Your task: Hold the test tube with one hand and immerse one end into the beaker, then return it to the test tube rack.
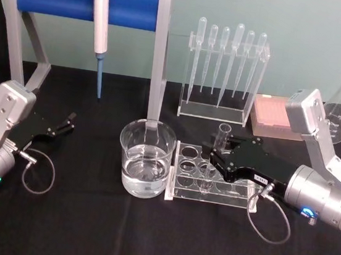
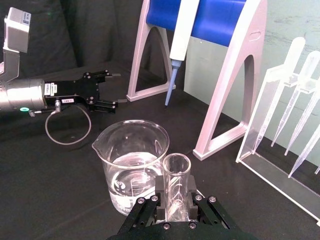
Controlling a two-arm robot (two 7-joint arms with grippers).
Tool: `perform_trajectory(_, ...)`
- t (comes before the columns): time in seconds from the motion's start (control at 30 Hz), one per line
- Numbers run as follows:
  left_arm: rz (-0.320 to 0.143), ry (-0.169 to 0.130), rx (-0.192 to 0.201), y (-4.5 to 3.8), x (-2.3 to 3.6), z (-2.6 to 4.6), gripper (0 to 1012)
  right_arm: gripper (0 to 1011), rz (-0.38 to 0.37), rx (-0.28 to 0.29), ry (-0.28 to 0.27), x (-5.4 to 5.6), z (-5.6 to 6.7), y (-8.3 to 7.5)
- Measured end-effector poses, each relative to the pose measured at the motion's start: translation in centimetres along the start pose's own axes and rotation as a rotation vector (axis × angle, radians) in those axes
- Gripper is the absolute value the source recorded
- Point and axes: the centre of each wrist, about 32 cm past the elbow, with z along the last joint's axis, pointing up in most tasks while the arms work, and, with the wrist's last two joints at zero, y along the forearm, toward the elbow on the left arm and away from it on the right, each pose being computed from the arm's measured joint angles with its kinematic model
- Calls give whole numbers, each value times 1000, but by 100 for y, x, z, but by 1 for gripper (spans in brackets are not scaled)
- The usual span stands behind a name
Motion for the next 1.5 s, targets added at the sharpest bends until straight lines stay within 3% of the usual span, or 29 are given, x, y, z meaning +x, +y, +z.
perform_trajectory(0.2,0,0,0,0,0,0,1000,260,-1,0,1,2,2,-2)
perform_trajectory(0.6,0,0,0,0,0,0,1000,628,-1,2,-1,3,8,-6)
perform_trajectory(0.83,0,0,0,0,0,0,1000,862,3,91,-38,-62,183,-92)
perform_trajectory(1.07,0,0,0,0,0,0,1000,1002,2,161,-52,-113,350,-167)
perform_trajectory(1.27,0,0,0,0,0,0,1000,1002,-83,212,-44,-131,440,-269)
perform_trajectory(1.37,0,0,0,0,0,0,1000,1002,-160,214,-28,-119,411,-314)
perform_trajectory(1.5,0,0,0,0,0,0,1000,1002,-298,188,-12,-80,283,-369)
